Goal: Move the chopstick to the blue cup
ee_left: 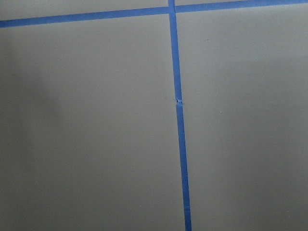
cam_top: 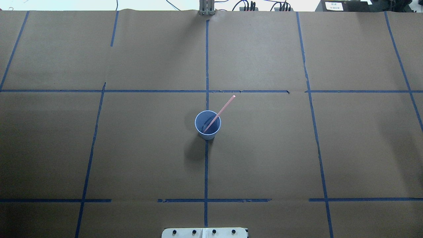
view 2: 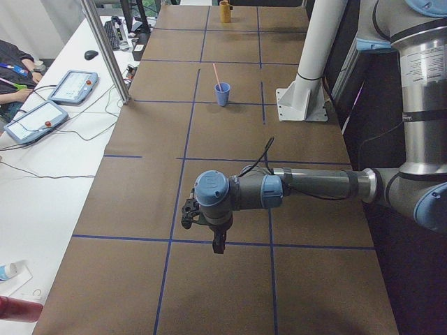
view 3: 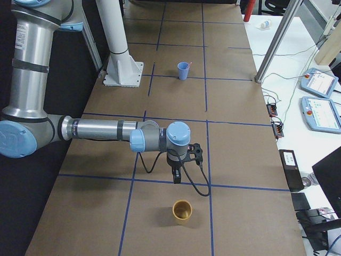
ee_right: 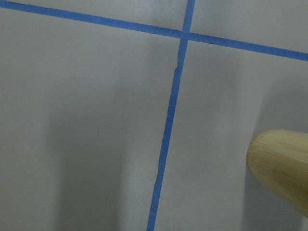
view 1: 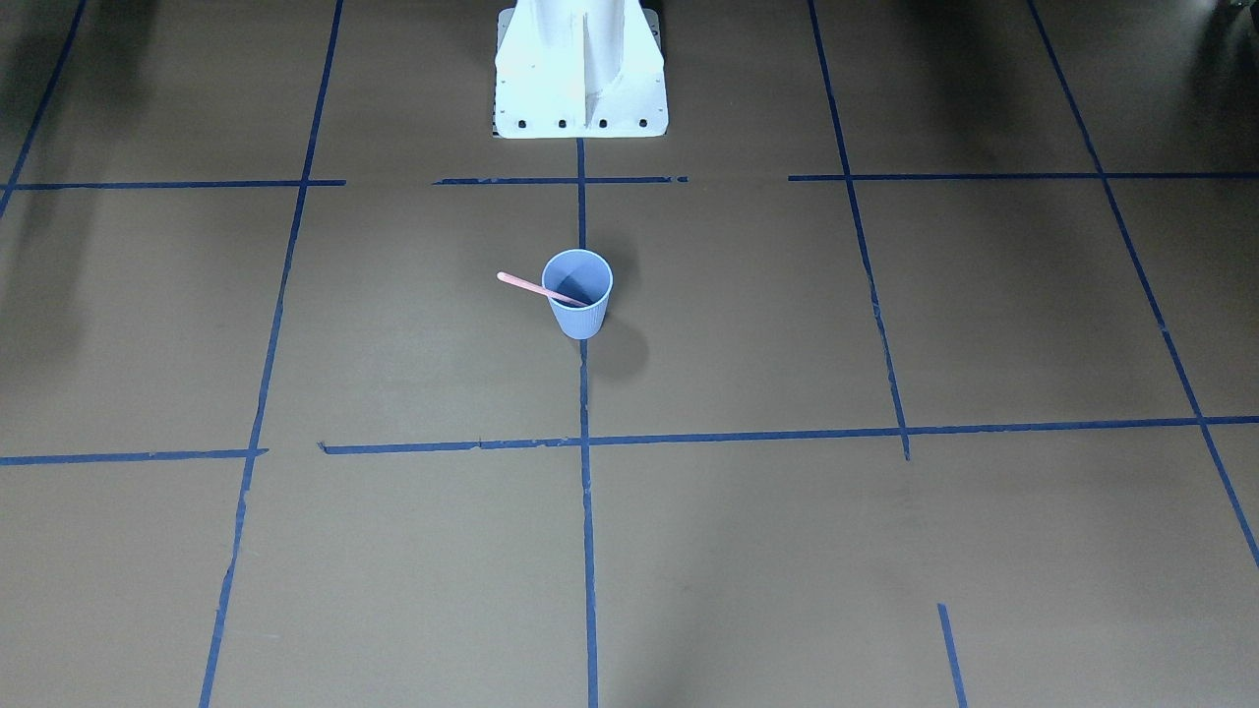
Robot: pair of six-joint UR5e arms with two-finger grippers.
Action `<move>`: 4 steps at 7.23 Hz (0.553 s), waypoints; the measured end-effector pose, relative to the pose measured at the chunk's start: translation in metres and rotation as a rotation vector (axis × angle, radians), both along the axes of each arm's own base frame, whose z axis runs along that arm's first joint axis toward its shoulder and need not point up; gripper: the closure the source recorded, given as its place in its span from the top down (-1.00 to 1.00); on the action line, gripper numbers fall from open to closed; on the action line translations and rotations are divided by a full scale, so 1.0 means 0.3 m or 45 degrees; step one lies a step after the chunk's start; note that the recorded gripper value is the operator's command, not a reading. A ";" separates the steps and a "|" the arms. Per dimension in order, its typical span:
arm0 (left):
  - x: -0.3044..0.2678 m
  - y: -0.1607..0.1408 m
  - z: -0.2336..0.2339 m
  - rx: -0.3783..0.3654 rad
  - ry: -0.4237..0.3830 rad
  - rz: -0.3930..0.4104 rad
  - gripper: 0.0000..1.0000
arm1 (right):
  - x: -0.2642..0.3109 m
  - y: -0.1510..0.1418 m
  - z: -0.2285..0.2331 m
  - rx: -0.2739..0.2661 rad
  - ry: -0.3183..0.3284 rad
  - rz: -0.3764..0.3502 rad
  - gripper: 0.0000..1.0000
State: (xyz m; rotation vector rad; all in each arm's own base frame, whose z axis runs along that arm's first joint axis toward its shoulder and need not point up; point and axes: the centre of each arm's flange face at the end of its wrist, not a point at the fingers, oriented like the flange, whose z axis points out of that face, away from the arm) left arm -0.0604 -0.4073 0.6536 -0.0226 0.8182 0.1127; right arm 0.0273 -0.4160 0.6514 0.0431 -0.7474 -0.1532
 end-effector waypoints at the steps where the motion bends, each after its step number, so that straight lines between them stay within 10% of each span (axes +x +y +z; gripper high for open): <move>1: 0.000 -0.005 -0.006 0.006 0.000 0.000 1.00 | 0.000 -0.002 -0.001 -0.004 0.000 0.005 1.00; 4: 0.002 -0.018 -0.030 0.029 0.002 0.002 1.00 | -0.004 -0.015 0.027 -0.030 -0.001 0.010 1.00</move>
